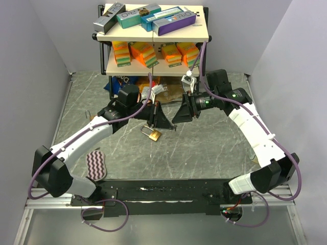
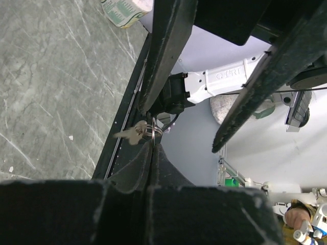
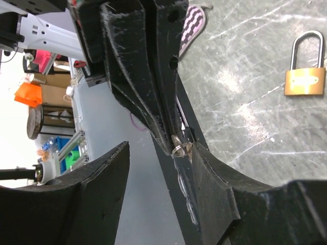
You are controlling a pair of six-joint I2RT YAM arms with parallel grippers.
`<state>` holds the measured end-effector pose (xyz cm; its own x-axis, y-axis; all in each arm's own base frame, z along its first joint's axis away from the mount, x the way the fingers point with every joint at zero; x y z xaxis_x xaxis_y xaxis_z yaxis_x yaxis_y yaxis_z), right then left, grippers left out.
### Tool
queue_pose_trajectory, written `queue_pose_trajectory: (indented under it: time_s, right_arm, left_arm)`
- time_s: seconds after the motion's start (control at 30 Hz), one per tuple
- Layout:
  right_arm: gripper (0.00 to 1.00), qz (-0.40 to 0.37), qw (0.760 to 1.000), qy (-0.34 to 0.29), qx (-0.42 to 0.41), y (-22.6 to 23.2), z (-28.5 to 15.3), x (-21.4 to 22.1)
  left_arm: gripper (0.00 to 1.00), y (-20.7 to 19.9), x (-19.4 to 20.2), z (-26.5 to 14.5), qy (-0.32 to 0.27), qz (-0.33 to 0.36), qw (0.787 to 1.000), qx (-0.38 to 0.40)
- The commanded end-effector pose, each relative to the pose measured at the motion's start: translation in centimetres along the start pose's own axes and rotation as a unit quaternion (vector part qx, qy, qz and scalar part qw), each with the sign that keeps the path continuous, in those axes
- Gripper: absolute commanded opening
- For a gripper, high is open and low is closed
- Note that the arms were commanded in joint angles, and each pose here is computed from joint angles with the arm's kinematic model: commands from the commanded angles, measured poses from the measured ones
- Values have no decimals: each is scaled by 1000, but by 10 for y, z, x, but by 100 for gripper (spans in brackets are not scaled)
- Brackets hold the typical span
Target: Unlock with the key
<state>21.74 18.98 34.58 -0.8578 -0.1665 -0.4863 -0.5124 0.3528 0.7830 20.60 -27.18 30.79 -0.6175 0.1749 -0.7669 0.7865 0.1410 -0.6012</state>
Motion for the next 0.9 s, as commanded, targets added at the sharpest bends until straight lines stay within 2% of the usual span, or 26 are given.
queue_pose_trajectory:
  time_s: [0.0,0.07,0.1,0.2,0.3,0.53,0.57,0.63,0.67,0.8,0.87]
  right_arm:
    - [57,-14,1000,1,-10,0,3,0]
    - [51,-12,1000,4,-13,-1,5,1]
    - [44,-11,1000,7,-15,-2,5,2]
    - [36,-4,1000,17,-17,-5,8,5]
    - [33,1,999,23,-22,-7,10,6]
    - [34,4,999,28,-23,-11,13,7]
    - [24,4,999,29,-23,-12,13,7]
    - [15,5,999,32,-27,-12,14,6]
    - [2,4,999,32,-30,-12,14,6]
    - [0,4,999,32,-43,-11,15,7]
    - [0,9,999,23,-35,-11,15,5]
  left_arm:
    - [1,-21,-15,-6,-13,44,999,28]
    - [1,-21,-15,-5,-14,44,999,28]
    - [1,-21,-15,-5,-14,43,999,29]
    - [1,-21,-15,-4,-14,43,998,31]
    - [1,-20,-15,-3,-14,44,998,33]
    - [1,-21,-14,-3,-14,42,998,39]
    - [1,-21,-15,-3,-14,43,998,38]
    - [1,-20,-15,-2,-14,40,998,35]
    - [1,-20,-15,-2,-15,41,998,34]
    - [1,-21,-21,-2,-30,40,999,22]
    - [9,-20,-26,-2,-46,39,998,10]
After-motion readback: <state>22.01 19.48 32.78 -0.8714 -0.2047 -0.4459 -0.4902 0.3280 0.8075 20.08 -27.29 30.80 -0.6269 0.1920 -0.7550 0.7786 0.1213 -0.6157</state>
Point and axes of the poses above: each gripper's point midway between its finger pads, its own z axis out along the fingers, its own y axis along the line the jaws close on, x = y × z, the point moved 7 cm from there along -z, back along the fingers, and after that the axes turned 13 degrees about z, right-handed, at the moved point
